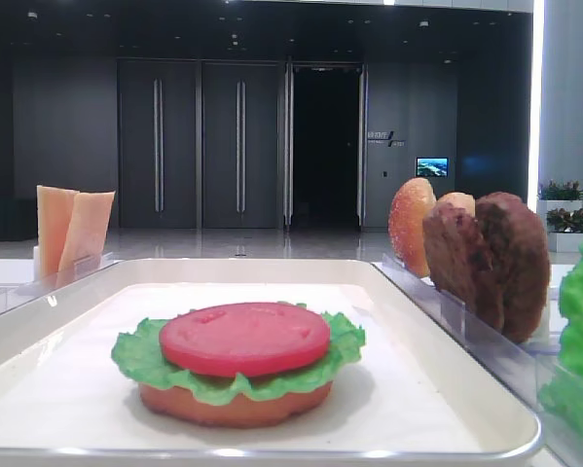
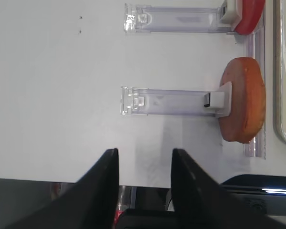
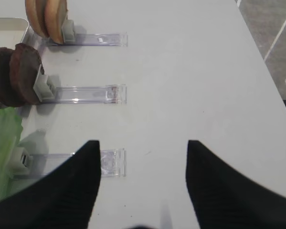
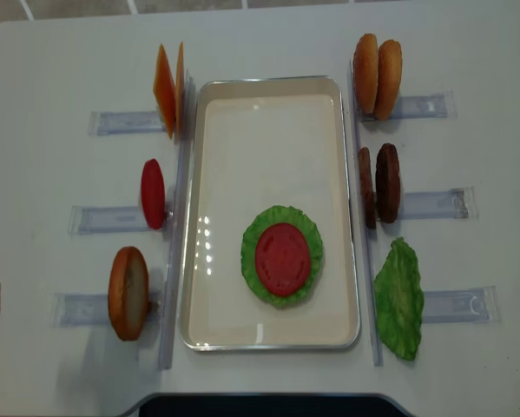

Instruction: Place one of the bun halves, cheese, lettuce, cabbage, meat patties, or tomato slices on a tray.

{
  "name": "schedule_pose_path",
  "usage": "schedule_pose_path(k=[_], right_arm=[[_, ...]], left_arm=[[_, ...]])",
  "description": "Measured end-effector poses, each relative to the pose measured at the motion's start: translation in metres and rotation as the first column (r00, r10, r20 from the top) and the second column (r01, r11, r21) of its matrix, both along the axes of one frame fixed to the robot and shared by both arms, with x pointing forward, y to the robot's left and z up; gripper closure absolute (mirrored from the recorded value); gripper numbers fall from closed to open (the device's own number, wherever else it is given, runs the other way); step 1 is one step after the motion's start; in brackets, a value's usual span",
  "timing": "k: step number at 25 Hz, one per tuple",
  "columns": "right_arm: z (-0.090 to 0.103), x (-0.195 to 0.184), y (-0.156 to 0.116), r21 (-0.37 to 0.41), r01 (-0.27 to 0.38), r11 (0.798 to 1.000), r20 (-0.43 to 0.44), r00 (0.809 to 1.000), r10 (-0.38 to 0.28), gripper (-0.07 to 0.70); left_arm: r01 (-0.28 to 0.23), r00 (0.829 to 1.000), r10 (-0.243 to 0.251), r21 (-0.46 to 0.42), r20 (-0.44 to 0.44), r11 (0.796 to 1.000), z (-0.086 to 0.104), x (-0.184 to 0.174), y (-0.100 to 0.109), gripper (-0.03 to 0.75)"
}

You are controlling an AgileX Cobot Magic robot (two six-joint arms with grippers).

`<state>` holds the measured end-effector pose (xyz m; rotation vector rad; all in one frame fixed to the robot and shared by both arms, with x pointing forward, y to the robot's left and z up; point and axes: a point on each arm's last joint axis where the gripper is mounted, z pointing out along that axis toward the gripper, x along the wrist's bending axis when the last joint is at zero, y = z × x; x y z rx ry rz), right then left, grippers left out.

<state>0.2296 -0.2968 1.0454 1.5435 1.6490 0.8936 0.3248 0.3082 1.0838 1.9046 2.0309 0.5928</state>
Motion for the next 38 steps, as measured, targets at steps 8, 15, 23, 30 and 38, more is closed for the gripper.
schedule_pose_path(k=[8,15,23,30,38], right_arm=[[0.0,0.0,0.0,0.0,0.0,1.0,0.0,1.0,0.0,0.222],[0.0,0.0,0.0,0.0,0.0,1.0,0.0,1.0,0.0,0.222],[0.0,0.0,0.0,0.0,0.0,1.0,0.0,1.0,0.0,0.222],[0.0,0.0,0.0,0.0,0.0,1.0,0.0,1.0,0.0,0.222],[0.0,0.0,0.0,0.0,0.0,1.0,0.0,1.0,0.0,0.222]], left_arm=[[0.004,0.992,-0.004,-0.004,0.125,1.0,-0.013,-0.039,0.002,0.433],[0.051,0.958,-0.046,-0.009,0.281,0.999,-0.017,-0.062,0.0,0.433],[0.094,0.918,-0.078,-0.022,0.389,0.995,-0.033,-0.075,-0.003,0.433],[0.139,0.879,-0.126,0.005,0.461,0.99,-0.039,-0.085,-0.005,0.433],[0.143,0.849,-0.128,0.011,0.513,0.99,-0.04,-0.094,-0.005,0.433]])
